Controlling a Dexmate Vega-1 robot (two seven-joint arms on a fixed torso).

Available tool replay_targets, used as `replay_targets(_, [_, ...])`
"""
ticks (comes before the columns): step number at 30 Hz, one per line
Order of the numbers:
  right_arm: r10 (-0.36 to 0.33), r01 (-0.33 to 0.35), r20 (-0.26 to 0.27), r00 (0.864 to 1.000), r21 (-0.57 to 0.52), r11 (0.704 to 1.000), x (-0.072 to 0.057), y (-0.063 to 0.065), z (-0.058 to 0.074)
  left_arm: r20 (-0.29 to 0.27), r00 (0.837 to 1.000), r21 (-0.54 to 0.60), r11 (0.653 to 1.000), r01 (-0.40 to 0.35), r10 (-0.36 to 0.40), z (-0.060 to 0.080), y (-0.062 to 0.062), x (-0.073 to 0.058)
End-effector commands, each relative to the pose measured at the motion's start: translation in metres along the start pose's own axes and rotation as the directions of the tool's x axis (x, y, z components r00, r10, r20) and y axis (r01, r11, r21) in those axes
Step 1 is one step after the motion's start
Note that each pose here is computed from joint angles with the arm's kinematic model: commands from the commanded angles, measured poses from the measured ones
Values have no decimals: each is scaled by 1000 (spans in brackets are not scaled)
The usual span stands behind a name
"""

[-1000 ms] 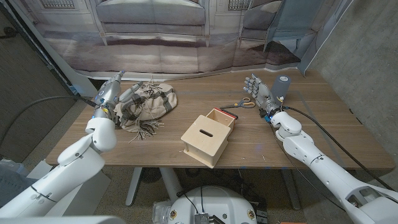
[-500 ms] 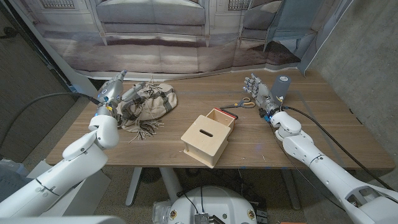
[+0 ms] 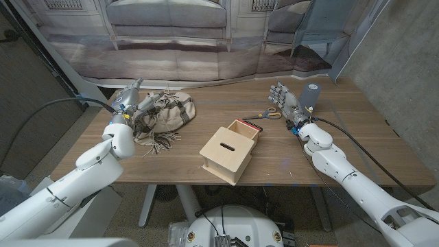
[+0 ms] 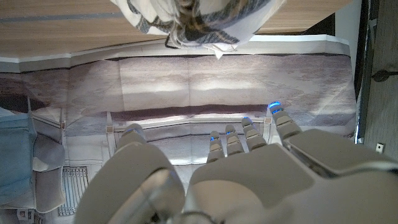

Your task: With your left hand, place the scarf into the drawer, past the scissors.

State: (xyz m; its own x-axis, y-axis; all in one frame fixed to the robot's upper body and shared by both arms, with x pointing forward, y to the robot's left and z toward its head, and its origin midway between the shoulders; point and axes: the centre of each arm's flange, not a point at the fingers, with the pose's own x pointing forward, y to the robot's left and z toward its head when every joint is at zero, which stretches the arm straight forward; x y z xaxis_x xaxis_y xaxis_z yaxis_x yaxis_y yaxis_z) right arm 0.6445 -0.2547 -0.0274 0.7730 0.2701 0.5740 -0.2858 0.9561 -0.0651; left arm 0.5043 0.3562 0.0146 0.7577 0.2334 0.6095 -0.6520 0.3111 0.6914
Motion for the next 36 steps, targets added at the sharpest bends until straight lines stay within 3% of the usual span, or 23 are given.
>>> replay_targets(1, [-1, 1, 1, 1000, -2, 1000, 3, -1, 1, -40, 998, 56, 998, 40, -38, 4, -5, 9])
replay_targets(8, [-6, 6, -3, 1000, -1, 1000, 4, -2, 1, -60, 996, 78, 995, 69, -64, 4, -9, 12])
replay_targets(14, [-10, 10, -11, 1000, 7, 1000, 5, -3, -2, -35, 997, 101, 992, 70, -67, 6, -13, 14])
replay_targets(27, [-13, 13, -6, 1000, 3, 1000, 6, -4, -2, -81, 991, 174, 978, 119, -106, 16, -18, 22])
replay_targets(30, [-14, 14, -6, 1000, 2, 1000, 5, -5, -2, -77, 987, 162, 975, 155, -144, 14, -21, 24])
replay_targets(32, [-15, 15, -6, 1000, 4, 1000, 5, -5, -2, -41, 991, 132, 982, 132, -128, 13, -24, 22])
replay_targets(36, [-19, 19, -9, 1000, 3, 1000, 5, -5, -2, -51, 989, 144, 979, 146, -140, 13, -26, 21])
